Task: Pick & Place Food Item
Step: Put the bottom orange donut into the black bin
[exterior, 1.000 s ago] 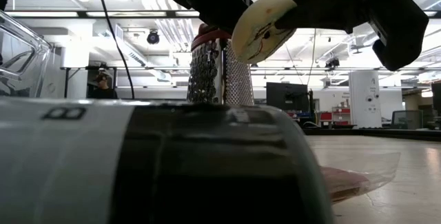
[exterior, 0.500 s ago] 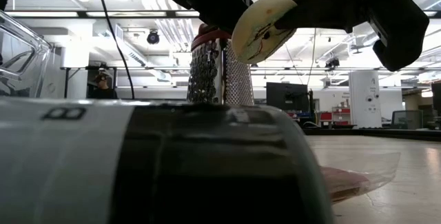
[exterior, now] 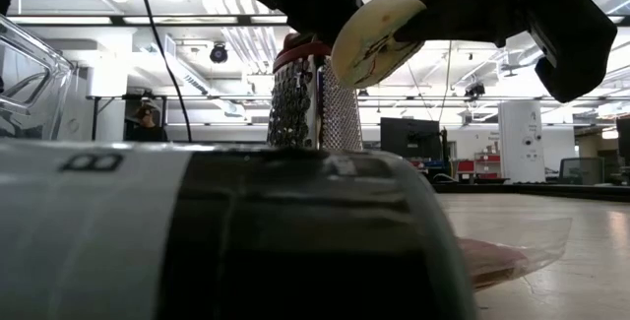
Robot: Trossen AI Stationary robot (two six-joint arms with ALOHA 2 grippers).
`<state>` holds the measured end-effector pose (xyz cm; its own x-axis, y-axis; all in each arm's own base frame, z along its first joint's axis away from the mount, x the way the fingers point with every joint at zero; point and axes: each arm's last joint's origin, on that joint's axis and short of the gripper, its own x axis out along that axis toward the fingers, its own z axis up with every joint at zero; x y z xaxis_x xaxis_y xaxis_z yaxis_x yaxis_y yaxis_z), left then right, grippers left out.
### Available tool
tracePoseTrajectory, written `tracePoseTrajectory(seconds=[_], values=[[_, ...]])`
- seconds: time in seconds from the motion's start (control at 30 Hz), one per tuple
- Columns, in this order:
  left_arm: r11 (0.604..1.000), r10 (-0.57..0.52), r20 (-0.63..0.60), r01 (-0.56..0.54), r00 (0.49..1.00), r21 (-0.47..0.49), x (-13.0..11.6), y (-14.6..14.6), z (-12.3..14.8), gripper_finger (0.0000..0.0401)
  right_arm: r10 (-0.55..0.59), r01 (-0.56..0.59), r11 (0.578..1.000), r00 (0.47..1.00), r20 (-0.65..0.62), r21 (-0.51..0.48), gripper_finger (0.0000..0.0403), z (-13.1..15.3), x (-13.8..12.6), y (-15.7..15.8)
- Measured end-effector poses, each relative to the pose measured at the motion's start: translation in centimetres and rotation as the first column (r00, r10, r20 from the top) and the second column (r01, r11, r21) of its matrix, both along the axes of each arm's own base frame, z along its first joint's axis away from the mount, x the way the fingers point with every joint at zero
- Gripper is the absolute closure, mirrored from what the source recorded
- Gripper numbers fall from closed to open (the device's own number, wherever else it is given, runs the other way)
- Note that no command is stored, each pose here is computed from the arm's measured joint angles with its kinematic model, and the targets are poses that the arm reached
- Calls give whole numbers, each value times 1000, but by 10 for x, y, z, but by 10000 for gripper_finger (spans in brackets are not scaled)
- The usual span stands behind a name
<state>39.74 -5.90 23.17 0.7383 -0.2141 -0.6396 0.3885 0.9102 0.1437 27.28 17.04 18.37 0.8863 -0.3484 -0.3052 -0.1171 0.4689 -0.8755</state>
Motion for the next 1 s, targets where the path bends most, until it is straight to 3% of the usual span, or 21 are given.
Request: tracePoseTrajectory(seconds=[0.33, 0.57, 1.0], values=[[1000, -22, -37, 23, 999, 19, -7, -3, 4, 178, 4, -4, 1000, 1000, -1, 1, 394, 0, 0, 1], [999, -38, -71, 39, 997, 12, -27, -4, 25, 172, -5, 5, 1000, 1000, -13, -4, 394, -2, -1, 0], [999, -45, 38, 46, 998, -17, -76, -3, 66, 172, 5, -5, 1000, 999, -47, 1, 394, -4, -10, 9]])
